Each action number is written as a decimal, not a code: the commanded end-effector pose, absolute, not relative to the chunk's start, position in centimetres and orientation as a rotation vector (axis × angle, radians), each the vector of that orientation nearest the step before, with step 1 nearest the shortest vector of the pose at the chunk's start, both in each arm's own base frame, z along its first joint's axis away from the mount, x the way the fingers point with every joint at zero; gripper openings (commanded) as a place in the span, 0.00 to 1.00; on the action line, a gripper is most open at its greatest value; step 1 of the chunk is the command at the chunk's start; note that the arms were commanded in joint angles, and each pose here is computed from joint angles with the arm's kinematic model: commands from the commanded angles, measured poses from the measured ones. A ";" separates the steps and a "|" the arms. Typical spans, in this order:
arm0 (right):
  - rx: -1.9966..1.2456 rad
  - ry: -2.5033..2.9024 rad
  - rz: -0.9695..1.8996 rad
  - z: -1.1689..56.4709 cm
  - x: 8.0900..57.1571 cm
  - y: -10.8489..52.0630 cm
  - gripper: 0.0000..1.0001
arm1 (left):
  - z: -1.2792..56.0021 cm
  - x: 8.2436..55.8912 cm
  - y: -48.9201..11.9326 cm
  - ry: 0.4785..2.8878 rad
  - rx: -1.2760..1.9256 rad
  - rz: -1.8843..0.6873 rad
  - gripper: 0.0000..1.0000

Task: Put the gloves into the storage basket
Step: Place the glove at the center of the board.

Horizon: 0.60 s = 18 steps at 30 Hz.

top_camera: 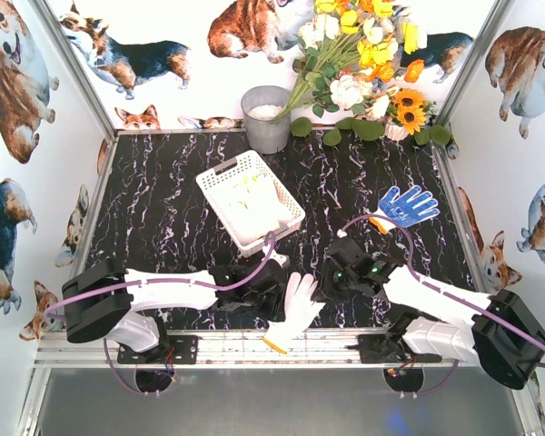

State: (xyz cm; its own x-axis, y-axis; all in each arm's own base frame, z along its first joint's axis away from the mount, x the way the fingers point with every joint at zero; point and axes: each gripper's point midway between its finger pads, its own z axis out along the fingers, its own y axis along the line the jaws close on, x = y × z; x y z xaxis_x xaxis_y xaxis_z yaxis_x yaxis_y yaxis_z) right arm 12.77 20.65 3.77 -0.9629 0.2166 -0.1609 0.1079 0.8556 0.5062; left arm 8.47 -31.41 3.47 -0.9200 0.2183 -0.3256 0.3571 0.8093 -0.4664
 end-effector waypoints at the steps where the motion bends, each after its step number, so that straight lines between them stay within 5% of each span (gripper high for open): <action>1: 0.255 2.732 0.719 3.5 14.4 20.6 0.22 | 3.2 8.8 -31.7 2.727 0.405 -0.807 0.29; 18: 0.175 2.688 0.523 1.7 18.3 20.8 0.21 | 2.0 9.0 -30.9 2.749 0.345 -0.800 0.29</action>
State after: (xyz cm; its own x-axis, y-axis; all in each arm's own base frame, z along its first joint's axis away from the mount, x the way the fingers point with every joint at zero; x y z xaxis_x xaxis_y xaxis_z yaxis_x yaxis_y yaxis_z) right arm 15.58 21.01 1.89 -0.9463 0.2139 -0.2423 0.0858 0.8891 0.4496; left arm 8.57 -30.94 2.36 -0.9332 0.1836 -0.3091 0.3191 0.8189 -0.4770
